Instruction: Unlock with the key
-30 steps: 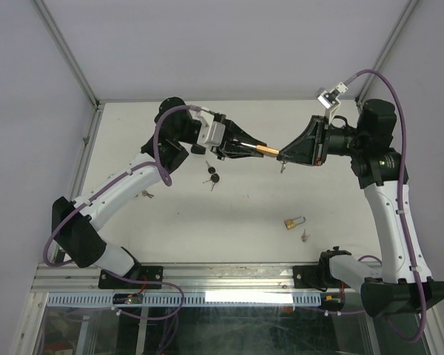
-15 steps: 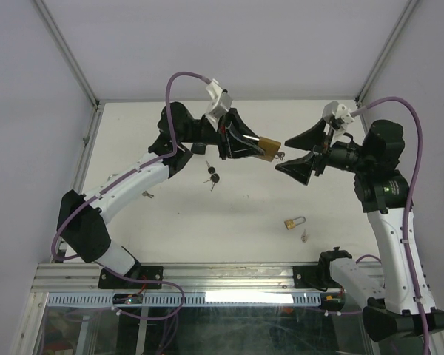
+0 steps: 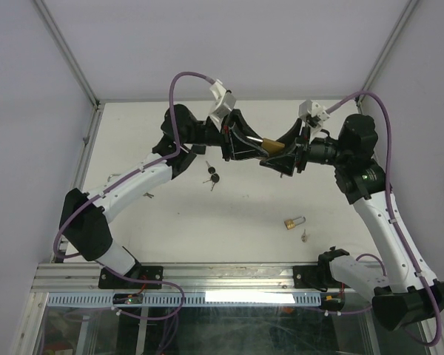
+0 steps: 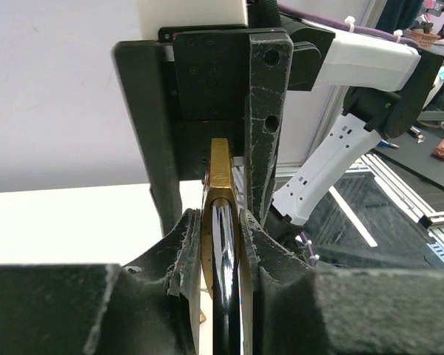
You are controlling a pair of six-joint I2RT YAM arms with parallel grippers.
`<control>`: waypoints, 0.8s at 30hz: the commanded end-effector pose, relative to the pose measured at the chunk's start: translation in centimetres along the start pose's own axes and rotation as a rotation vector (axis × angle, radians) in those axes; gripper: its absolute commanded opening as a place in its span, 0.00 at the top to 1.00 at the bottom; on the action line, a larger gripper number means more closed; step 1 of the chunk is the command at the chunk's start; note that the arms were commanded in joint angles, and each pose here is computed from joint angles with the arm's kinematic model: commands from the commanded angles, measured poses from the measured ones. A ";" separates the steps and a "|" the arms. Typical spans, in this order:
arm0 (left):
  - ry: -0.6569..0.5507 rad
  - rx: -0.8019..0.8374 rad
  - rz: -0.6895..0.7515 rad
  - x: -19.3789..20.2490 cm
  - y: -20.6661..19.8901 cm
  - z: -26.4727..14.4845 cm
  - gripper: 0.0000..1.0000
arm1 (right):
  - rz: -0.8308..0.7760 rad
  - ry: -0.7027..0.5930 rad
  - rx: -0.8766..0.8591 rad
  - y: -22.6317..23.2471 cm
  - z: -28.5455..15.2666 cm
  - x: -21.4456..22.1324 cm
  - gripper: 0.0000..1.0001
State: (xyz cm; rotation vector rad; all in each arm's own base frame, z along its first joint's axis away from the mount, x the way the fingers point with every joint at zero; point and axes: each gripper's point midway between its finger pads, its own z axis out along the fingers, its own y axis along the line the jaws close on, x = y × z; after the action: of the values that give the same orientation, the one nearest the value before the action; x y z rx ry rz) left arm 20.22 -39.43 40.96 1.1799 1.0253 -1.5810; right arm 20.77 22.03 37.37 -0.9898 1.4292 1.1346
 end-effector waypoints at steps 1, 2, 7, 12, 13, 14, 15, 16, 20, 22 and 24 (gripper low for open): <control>-0.105 0.023 0.145 -5.1 -1.7 0.7 1.00 | -0.072 -0.030 -0.003 0.1 0.4 -1.8 0.60; -0.106 0.022 0.146 -5.1 -1.6 0.7 1.00 | -0.074 -0.029 -0.003 0.1 0.4 -1.9 0.67; -0.103 0.019 0.140 -5.0 -1.6 0.7 1.00 | -0.082 -0.011 0.003 0.2 0.1 -1.7 0.96; -0.102 -0.001 0.122 -4.8 -1.3 0.7 1.00 | -0.081 -0.023 -0.002 0.7 0.0 -2.3 1.00; -0.103 -0.013 0.115 -4.8 -1.1 0.6 1.00 | -0.081 -0.024 -0.006 0.8 0.0 -2.4 1.00; -0.103 -0.027 0.107 -4.8 -0.9 0.5 0.96 | -0.078 -0.022 -0.005 0.8 -0.1 -2.5 1.00; -0.101 -0.036 0.098 -4.7 -0.7 0.3 0.79 | -0.077 -0.018 -0.004 0.9 -0.1 -2.4 1.00; -0.098 -0.044 0.092 -4.7 -0.5 0.0 0.57 | -0.074 -0.011 -0.002 1.0 -0.2 -2.3 1.00; -0.051 -0.050 0.075 -4.0 0.2 -1.8 0.29 | -0.090 -0.015 -0.009 1.5 -0.5 -2.5 1.00; -0.016 -0.055 0.070 -3.2 0.6 -2.9 0.26 | -0.090 -0.018 -0.013 1.6 -0.6 -2.7 1.00; 0.015 -0.056 0.092 -2.7 0.5 -3.6 0.27 | -0.087 -0.020 -0.015 1.7 -0.6 -3.0 1.00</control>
State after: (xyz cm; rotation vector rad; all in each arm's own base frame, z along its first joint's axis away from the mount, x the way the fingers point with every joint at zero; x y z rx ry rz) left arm 23.02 -37.96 40.90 1.1196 1.0835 -1.5366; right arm 20.26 21.98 36.06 -0.9905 1.5184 1.1529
